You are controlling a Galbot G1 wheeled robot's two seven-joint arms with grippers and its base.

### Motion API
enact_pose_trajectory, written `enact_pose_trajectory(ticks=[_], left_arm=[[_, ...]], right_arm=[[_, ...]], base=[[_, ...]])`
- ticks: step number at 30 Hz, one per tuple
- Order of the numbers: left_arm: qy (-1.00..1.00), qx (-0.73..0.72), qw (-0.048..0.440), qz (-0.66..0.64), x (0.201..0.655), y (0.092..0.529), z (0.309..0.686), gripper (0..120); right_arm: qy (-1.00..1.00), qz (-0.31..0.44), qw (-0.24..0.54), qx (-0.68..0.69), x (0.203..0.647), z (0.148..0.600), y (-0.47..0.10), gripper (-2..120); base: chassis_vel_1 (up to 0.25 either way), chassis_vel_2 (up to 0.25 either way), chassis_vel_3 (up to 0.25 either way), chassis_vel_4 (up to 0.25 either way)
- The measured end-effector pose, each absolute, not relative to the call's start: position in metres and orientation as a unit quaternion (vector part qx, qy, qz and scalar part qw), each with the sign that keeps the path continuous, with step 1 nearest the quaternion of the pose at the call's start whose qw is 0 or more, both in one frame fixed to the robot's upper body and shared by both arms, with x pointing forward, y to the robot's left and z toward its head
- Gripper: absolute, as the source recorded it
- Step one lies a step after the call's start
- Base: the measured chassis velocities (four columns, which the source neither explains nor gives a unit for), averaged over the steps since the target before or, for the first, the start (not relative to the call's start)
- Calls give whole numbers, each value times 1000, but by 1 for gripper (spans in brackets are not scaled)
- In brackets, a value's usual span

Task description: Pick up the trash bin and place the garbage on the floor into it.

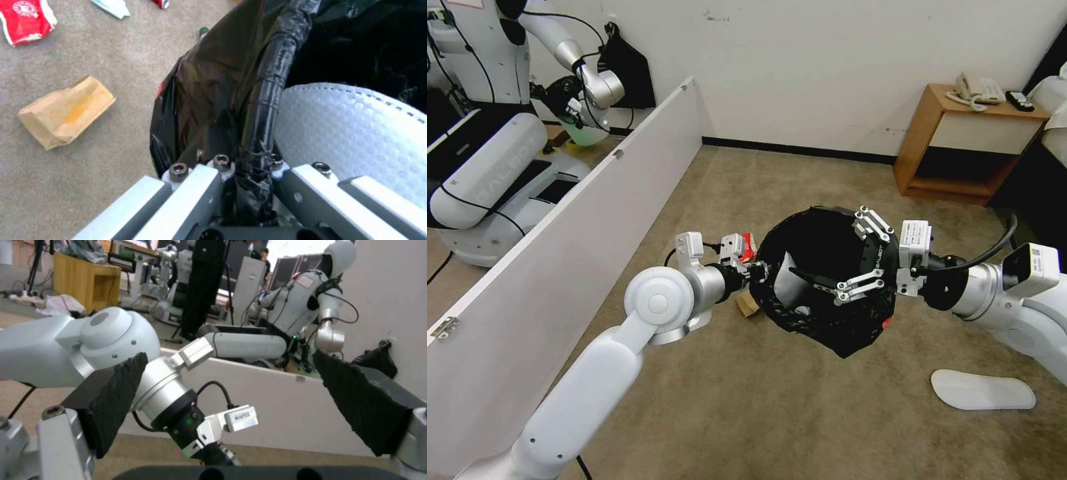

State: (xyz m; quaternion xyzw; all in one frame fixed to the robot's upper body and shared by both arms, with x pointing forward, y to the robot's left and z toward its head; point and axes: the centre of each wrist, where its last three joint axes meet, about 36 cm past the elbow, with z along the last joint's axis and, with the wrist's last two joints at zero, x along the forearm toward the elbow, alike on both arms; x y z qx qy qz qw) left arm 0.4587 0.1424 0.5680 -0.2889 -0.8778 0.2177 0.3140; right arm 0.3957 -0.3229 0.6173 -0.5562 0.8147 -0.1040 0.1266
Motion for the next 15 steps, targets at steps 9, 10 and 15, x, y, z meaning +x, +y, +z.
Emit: enact_pose_trajectory(ticks=[9, 10, 15], left_arm=[[-877, -291, 313, 219, 457, 144, 569, 0], [-877, -292, 313, 219, 457, 144, 570, 0], [-877, -292, 312, 219, 456, 144, 571, 0]], right_arm=[[815, -105, 127, -556, 396, 618, -323, 96], [815, -107, 128, -556, 396, 619, -324, 96], [816, -112, 130, -552, 397, 625, -326, 96]], base=[[0, 0, 0, 0], [0, 0, 0, 0], [0, 0, 0, 0]])
